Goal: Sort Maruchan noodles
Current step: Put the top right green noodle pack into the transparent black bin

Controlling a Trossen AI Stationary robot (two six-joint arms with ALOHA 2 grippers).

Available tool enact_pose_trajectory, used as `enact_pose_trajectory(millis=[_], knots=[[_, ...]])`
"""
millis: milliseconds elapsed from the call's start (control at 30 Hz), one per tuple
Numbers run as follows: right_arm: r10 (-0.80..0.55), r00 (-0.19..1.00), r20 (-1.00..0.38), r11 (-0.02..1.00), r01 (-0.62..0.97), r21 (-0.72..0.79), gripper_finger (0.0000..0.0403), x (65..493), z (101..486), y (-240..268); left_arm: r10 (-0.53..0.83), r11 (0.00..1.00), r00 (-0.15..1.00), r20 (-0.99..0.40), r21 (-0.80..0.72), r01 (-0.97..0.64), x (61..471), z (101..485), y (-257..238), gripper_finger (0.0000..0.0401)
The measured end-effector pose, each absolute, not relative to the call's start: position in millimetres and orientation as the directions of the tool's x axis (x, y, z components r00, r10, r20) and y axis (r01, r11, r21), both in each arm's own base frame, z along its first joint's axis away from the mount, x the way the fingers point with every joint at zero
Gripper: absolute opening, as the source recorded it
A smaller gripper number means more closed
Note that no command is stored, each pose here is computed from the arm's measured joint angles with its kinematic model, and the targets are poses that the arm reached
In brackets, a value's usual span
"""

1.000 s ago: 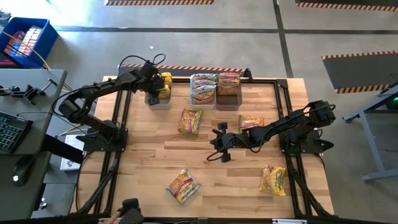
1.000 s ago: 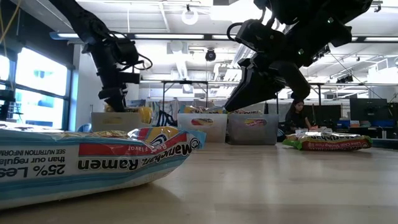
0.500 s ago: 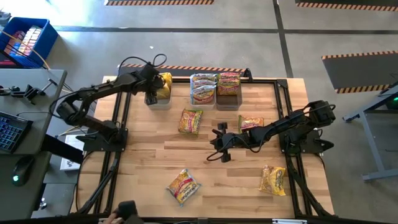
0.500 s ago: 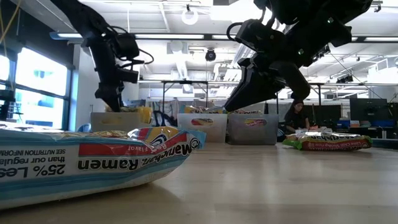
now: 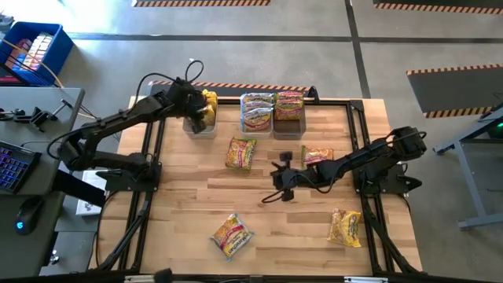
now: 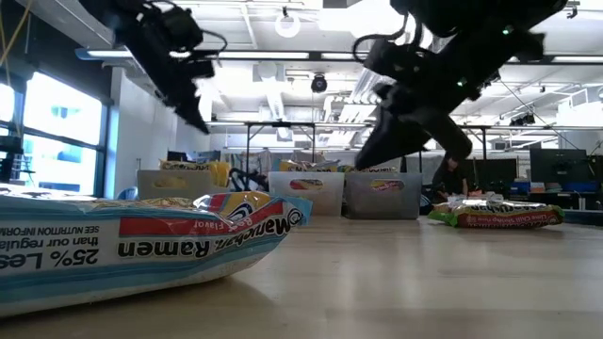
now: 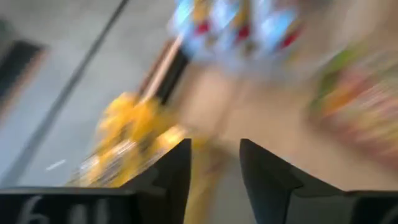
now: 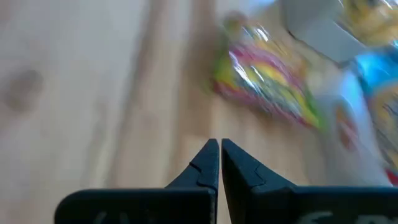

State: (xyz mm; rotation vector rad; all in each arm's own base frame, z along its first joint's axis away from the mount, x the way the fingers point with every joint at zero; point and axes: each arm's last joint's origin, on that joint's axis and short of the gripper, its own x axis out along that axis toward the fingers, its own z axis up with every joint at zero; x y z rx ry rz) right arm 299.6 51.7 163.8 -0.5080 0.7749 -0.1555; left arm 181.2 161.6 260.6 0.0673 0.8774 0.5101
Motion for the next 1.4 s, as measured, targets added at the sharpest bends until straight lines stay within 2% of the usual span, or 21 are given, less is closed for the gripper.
enact_pose_trajectory(millis=[100,233,400,567,667,767,933,1033,1233,1400], knots=[[-0.435,0.633,-0.640,0.849,0.053,-0.526,0.0000,280.9,173.3,53.4,0.339,0.931,0.657,-0.674,0.139,-0.337,194.3,265.6,148.3,0.0097],[-0.500,0.558,-0.662,0.843,0.139,-0.520,0.0000,252.4,187.7,58.3,0.247,0.969,0.751,-0.612,0.139,-0.205,215.6,264.1,124.2,0.0058],[-0.526,0.482,-0.701,0.850,0.257,-0.461,0.0000,218.9,194.0,56.1,0.145,0.981,0.860,-0.489,0.183,-0.062,236.1,244.2,87.9,0.0018],[-0.509,0.439,-0.740,0.850,0.391,-0.353,0.0000,200.5,178.5,45.6,0.032,0.983,0.934,-0.355,0.180,0.034,241.7,221.5,51.1,0.0001],[-0.461,0.443,-0.769,0.864,0.421,-0.275,0.0000,199.0,165.3,40.0,0.008,0.985,0.927,-0.376,0.165,0.058,240.3,211.1,35.2,0.0006],[-0.414,0.537,-0.735,0.881,0.438,-0.177,0.0000,204.9,154.3,35.9,0.058,0.985,0.880,-0.471,0.173,0.028,237.4,201.7,24.7,0.0016],[-0.296,0.761,-0.578,0.929,0.369,0.011,0.0000,216.9,149.5,28.0,0.245,0.967,0.750,-0.614,0.211,-0.143,227.6,186.8,20.0,0.0022],[-0.292,0.828,-0.479,0.934,0.354,0.043,0.0000,221.8,154.9,21.5,0.310,0.951,0.693,-0.651,0.220,-0.218,227.3,178.3,22.1,0.0016],[-0.330,0.838,-0.435,0.923,0.383,0.036,0.0005,228.4,163.9,11.2,0.335,0.942,0.648,-0.684,0.235,-0.240,240.7,155.2,29.0,0.0002],[-0.342,0.770,-0.539,0.928,0.368,-0.063,0.0039,229.2,165.5,12.1,0.316,0.948,0.675,-0.667,0.242,-0.205,255.8,138.2,26.2,0.0001]])
